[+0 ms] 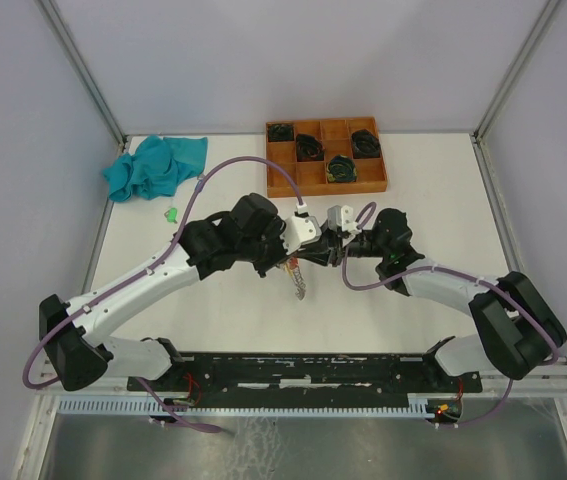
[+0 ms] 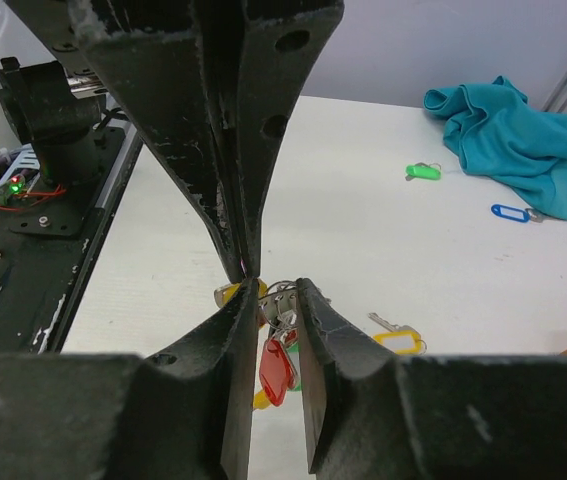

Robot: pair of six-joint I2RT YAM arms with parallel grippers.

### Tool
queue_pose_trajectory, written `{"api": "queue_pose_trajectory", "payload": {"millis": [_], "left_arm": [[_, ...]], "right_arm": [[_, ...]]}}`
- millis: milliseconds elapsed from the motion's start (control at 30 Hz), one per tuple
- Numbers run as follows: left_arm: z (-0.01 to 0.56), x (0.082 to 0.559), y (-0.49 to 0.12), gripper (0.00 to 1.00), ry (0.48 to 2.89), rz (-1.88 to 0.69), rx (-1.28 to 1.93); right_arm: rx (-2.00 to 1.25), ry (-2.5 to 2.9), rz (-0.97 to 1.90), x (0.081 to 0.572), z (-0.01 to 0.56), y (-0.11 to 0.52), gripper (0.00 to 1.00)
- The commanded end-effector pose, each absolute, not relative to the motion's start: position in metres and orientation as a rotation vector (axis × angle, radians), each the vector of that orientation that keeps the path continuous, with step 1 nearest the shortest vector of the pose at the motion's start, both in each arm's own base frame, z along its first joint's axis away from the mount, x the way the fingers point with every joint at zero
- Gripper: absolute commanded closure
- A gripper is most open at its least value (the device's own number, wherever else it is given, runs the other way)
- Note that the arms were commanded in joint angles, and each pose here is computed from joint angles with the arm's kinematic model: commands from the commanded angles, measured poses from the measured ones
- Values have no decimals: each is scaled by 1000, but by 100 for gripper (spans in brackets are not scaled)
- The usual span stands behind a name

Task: Put the keys on the keyring

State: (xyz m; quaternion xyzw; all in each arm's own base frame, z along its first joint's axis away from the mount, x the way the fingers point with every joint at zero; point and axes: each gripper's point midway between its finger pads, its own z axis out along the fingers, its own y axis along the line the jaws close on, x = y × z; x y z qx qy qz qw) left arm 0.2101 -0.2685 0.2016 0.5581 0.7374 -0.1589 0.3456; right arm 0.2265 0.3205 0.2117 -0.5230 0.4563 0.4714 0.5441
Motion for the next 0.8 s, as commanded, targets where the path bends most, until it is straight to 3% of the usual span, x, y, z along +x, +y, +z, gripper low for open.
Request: {"api": "queue_pose_trajectory", "payload": {"millis": [0, 767], "left_arm": [[232, 217, -284, 97, 1789, -457, 1418], [229, 221, -280, 97, 1812, -436, 1397]], "right_arm": [[-1252, 1019, 1155, 220, 222, 323, 70], [-1239, 1000, 1145, 212, 222, 317, 69]]}}
